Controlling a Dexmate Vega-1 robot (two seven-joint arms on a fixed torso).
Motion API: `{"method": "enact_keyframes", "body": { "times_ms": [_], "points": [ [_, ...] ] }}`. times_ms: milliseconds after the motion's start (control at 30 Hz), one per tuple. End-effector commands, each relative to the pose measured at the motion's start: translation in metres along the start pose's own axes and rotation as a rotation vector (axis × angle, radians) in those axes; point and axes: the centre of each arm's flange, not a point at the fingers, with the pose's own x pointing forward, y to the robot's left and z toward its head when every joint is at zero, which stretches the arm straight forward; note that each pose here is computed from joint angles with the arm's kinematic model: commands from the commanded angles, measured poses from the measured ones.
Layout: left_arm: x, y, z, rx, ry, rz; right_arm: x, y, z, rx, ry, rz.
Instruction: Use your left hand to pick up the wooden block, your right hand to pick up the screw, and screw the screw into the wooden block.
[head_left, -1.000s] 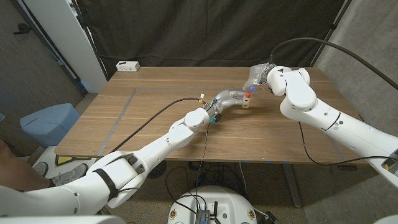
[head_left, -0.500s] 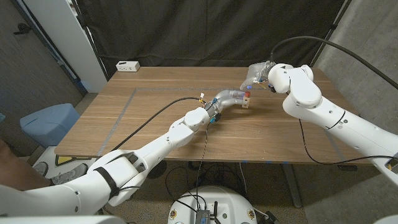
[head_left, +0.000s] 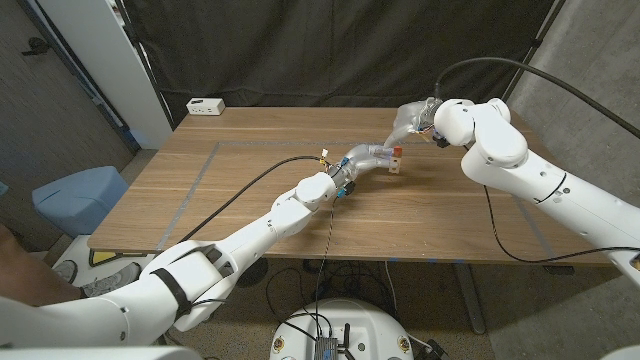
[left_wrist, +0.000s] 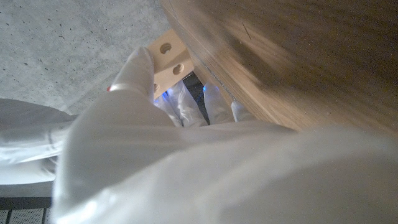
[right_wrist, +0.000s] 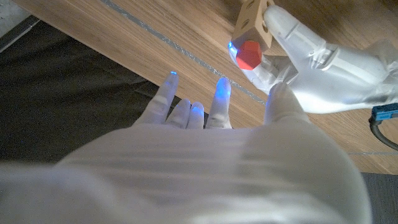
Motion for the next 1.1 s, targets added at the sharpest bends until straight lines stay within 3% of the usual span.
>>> {"method": "enact_keyframes", "body": {
  "times_ms": [33,600,1100],
  "points": [
    [-0.0014,0.0005,-0.0017,-0.002,0.006,0.005,-0.0025,-0.0026,-0.0014,-0.031,-0.02,0.045],
    [0.0041,0.0024,-0.0023,-0.003,0.008,-0.005,0.0031,0.0006,-0.0066,-0.048,0.023,0.082],
    [0.0048,0.0031,-0.0019,-0.002,0.005,-0.011,0.0065,0.0017,-0.0052,-0.043,0.028,0.051]
  ]
}}
